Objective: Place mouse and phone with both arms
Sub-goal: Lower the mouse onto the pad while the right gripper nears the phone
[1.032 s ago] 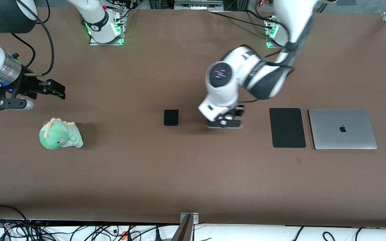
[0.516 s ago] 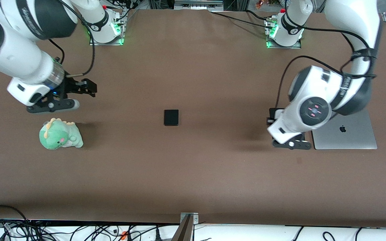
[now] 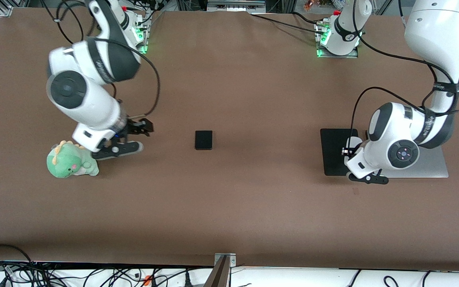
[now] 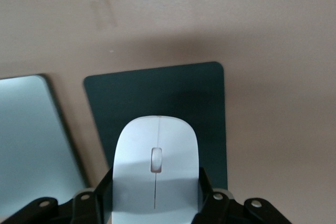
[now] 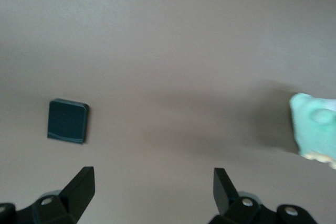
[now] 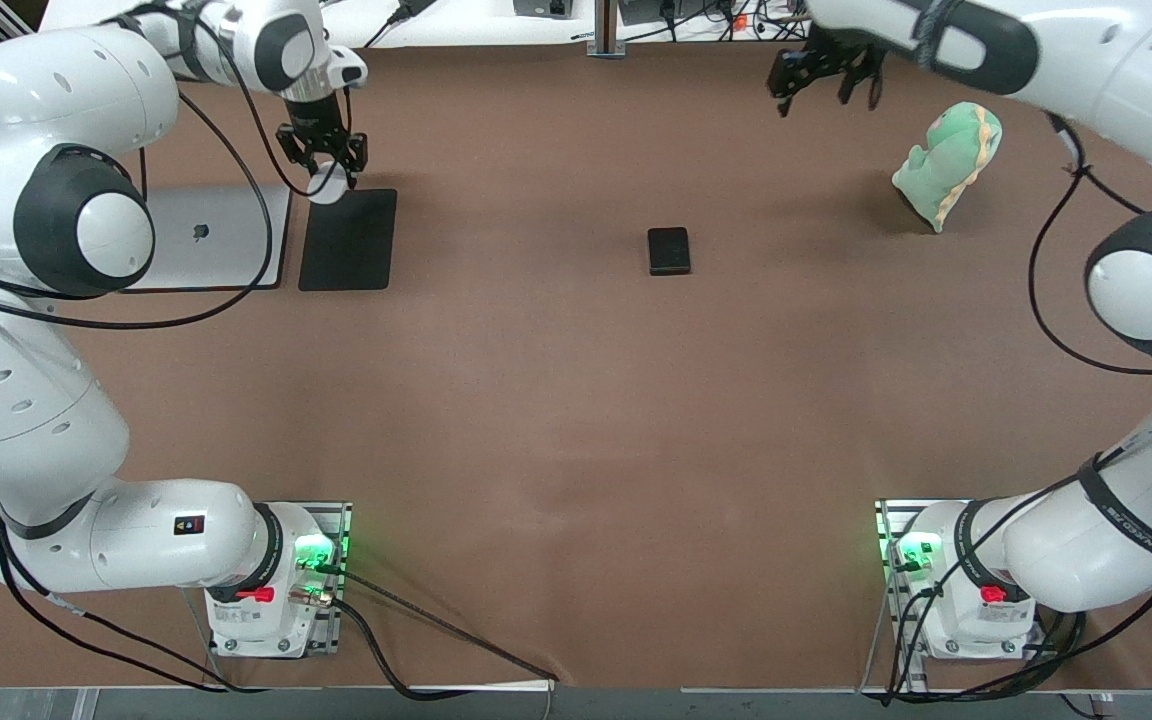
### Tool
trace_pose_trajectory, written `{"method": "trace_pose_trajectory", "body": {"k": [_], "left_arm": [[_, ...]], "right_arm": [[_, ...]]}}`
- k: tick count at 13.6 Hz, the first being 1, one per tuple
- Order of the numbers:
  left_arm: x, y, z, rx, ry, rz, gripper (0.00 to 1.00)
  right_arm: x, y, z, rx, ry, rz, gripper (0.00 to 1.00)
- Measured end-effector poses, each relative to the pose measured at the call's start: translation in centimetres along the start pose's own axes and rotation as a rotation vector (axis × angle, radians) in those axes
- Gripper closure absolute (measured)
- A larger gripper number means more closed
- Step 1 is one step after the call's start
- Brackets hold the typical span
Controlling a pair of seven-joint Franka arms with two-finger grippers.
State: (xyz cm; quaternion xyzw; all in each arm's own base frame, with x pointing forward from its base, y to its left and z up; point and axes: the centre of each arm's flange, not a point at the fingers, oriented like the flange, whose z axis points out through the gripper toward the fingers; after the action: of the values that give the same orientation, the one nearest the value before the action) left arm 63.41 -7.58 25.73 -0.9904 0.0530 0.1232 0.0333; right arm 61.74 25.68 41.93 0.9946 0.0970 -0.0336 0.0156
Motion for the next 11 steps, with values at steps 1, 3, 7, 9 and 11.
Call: {"method": "trace_pose_trajectory", "body": {"k": [1, 3, 7, 9, 11], "left_arm": [[-0.6, 0.4, 1.2, -0.004, 0.028, 0.007, 0.38], [-1.6, 0.8, 3.6, -0.01, 0.08, 0.021, 0.38], [-3.1, -0.9, 7.1, -0.024, 0.095, 0.001, 0.38], [-3.4, -1.5, 7.8, -0.032, 0.11, -0.008, 0.38], [-3.7, -1.4, 8.4, -0.038, 0.133, -0.007, 0.38]], "right_arm": [[0.4, -1.6, 1.7, 0.0, 0.002, 0.026, 0.0], [0.8, -5.0, 4.6, 0.001, 0.014, 0.098, 0.0], [0.8, -10.8, 10.0, 0.009, 0.035, 0.237, 0.0], [0.6, -13.0, 12.1, 0.016, 0.045, 0.283, 0.0], [0.1, -15.4, 14.4, 0.034, 0.071, 0.324, 0.0]]}}
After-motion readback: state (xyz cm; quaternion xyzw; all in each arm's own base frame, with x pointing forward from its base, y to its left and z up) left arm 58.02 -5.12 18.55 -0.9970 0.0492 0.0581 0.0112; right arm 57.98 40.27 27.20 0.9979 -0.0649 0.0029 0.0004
